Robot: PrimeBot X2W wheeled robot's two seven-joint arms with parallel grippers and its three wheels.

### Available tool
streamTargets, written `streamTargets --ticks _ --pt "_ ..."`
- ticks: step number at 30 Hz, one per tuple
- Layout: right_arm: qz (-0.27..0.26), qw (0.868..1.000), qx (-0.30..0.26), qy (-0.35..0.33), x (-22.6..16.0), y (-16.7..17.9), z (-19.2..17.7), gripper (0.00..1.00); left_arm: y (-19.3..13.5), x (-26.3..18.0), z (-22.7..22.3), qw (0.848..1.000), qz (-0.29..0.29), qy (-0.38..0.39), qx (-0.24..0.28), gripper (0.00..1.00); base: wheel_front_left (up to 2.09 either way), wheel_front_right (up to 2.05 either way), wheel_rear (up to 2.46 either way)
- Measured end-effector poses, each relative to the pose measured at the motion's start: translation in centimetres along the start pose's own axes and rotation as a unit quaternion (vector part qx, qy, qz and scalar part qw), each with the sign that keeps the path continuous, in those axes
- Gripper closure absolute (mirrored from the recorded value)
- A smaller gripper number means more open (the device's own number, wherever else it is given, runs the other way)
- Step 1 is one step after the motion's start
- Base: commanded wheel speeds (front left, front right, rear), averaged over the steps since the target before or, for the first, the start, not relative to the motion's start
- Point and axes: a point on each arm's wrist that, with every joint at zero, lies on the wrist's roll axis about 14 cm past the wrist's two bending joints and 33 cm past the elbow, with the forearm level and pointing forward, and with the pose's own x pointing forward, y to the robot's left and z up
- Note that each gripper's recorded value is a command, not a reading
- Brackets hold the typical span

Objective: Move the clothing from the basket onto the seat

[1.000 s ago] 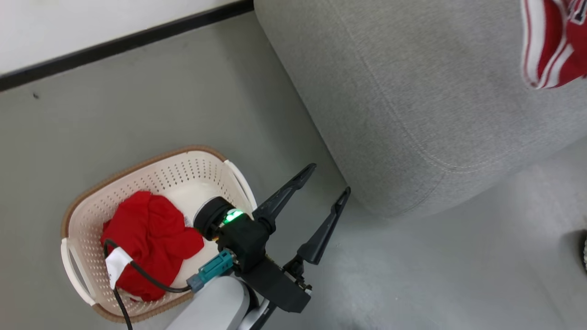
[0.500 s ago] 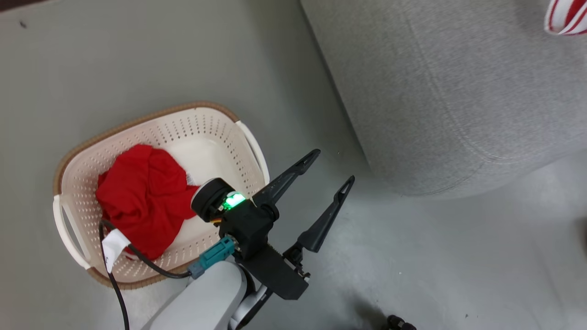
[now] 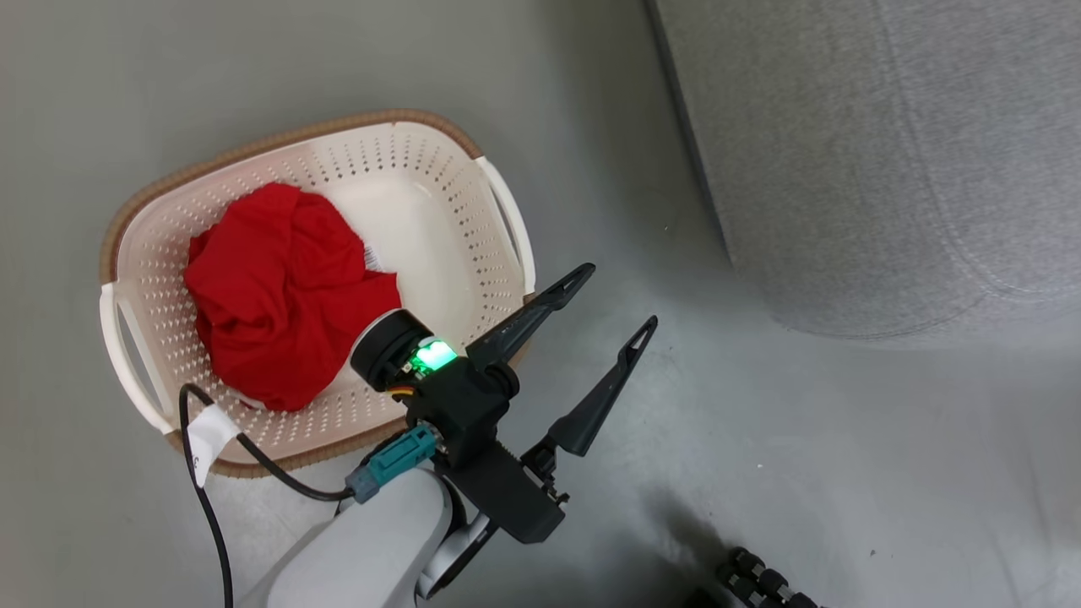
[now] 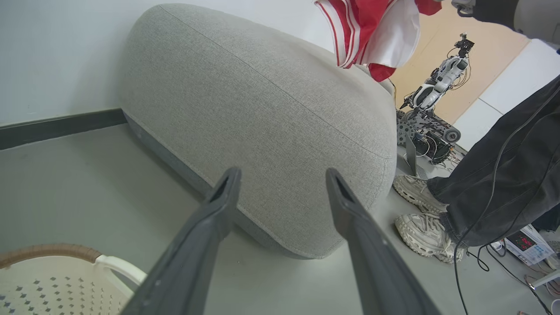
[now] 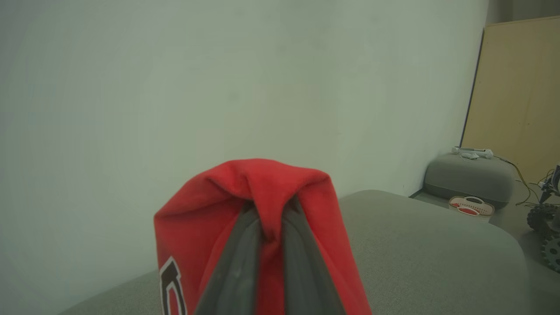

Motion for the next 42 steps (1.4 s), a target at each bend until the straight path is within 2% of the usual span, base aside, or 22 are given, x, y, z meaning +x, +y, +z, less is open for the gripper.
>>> streamTargets --ticks 8,12,13,15,18,21,22,24,31,37,42 --pt "0.005 1.000 0.025 -0.003 1.9 2.9 -1.7 1.00 1.9 -0.6 -1.6 1.000 0.017 0.012 -0.012 0.00 0.00 0.00 0.00" --pt "0.005 0.998 0.043 0.049 0.9 4.6 -6.2 1.00 2.6 -1.0 -2.3 0.999 0.026 0.019 -0.017 0.00 0.00 0.00 0.00" --pt "0.006 0.996 0.052 0.078 0.0 5.5 -8.6 1.00 3.0 -1.2 -2.5 0.999 0.031 0.022 -0.018 0.00 0.00 0.00 0.00" --pt "0.006 0.992 0.060 0.111 -0.9 6.3 -10.9 1.00 3.5 -1.4 -2.9 0.999 0.038 0.027 -0.020 0.00 0.00 0.00 0.00" --pt "0.025 0.985 0.075 0.151 -2.4 7.6 -13.5 1.00 3.8 -1.6 -3.2 0.998 0.043 0.030 -0.022 0.00 0.00 0.00 0.00" --pt "0.045 0.982 0.079 0.165 -3.3 8.4 -14.4 1.00 4.0 -1.5 -2.9 0.998 0.045 0.027 -0.017 0.00 0.00 0.00 0.00" --pt "0.050 0.981 0.080 0.168 -3.5 8.6 -14.6 0.93 4.1 -1.4 -2.7 0.999 0.046 0.025 -0.014 0.00 0.00 0.00 0.00" --pt "0.059 0.980 0.082 0.173 -4.0 8.8 -14.8 0.00 4.1 -1.3 -2.3 0.999 0.047 0.022 -0.011 0.00 0.00 0.00 0.00" --pt "0.086 0.976 0.090 0.179 -5.3 9.4 -14.5 0.00 3.7 -1.5 -1.2 0.998 0.055 0.019 0.000 0.00 0.00 0.00 0.00" --pt "0.121 0.967 0.095 0.205 -8.6 10.9 -15.2 0.00 3.4 -1.7 0.1 0.998 0.064 0.014 0.011 0.00 0.00 0.00 0.00" --pt "0.145 0.963 0.105 0.203 -10.1 11.7 -14.1 0.00 2.7 -1.9 1.5 0.997 0.069 0.009 0.025 0.00 0.00 0.00 0.00"
